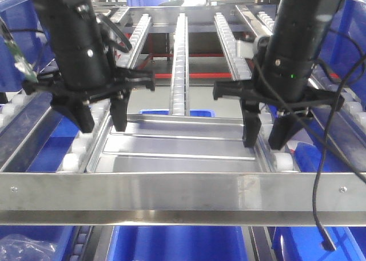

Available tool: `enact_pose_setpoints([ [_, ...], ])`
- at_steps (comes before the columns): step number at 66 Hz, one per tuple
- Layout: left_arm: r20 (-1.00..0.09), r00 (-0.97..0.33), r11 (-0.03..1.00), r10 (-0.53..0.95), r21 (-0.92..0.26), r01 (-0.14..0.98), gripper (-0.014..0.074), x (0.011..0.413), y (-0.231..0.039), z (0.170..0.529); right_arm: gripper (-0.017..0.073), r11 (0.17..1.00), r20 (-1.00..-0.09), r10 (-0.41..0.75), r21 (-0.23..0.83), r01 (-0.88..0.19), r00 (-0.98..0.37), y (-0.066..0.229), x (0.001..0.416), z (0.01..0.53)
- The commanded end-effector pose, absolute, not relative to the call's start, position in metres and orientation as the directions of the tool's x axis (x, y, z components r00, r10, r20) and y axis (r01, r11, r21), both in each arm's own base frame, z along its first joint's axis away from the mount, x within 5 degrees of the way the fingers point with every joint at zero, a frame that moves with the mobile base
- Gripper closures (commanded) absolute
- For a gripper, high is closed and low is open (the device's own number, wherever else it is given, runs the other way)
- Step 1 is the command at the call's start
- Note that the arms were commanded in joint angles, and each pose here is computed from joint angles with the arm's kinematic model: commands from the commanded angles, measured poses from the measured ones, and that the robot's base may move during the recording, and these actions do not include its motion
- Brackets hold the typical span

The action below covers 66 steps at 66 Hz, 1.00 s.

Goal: Grab silver tray and stack on right shelf
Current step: 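Close both grippers on the tray's short rims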

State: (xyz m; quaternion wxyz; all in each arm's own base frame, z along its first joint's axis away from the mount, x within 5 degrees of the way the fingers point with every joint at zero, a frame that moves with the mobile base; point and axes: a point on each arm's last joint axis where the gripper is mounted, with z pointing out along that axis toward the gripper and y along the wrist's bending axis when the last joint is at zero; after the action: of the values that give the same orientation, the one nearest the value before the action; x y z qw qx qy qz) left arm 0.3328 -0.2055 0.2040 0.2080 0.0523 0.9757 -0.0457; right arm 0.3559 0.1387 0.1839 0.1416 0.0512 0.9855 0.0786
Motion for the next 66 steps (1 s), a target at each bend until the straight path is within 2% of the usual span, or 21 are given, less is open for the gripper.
enact_pose_setpoints([
  [1, -0.476, -0.877, 0.987, 0.060, -0.102, 0.124, 0.0373, 0.336, -0.207, 0.226, 0.0197, 0.974, -0.361, 0.142, 0.218, 0.065, -0.922, 0.140, 0.361, 0.211],
  [33, -0.461, -0.885, 0.988, 0.066, -0.094, 0.122, 0.0373, 0.338, -0.209, 0.217, 0.0197, 0.972, -0.382, 0.147, 0.229, 0.061, -0.912, 0.141, 0.364, 0.210],
  [47, -0.451, -0.890, 0.989, 0.071, -0.085, 0.122, 0.0374, 0.339, -0.209, 0.213, 0.0197, 0.971, -0.353, 0.153, 0.229, 0.074, -0.923, 0.142, 0.365, 0.201],
  [56, -0.451, -0.890, 0.989, 0.071, -0.085, 0.122, 0.0405, 0.339, -0.209, 0.213, 0.0197, 0.970, -0.355, 0.154, 0.231, 0.073, -0.922, 0.143, 0.365, 0.201],
  [61, -0.451, -0.890, 0.989, 0.071, -0.085, 0.122, 0.0442, 0.339, -0.209, 0.213, 0.0228, 0.970, -0.356, 0.154, 0.231, 0.073, -0.922, 0.143, 0.365, 0.201],
  [66, -0.449, -0.891, 0.989, 0.071, -0.084, 0.121, 0.0487, 0.338, -0.209, 0.213, 0.0301, 0.970, -0.356, 0.154, 0.231, 0.073, -0.922, 0.143, 0.365, 0.201],
])
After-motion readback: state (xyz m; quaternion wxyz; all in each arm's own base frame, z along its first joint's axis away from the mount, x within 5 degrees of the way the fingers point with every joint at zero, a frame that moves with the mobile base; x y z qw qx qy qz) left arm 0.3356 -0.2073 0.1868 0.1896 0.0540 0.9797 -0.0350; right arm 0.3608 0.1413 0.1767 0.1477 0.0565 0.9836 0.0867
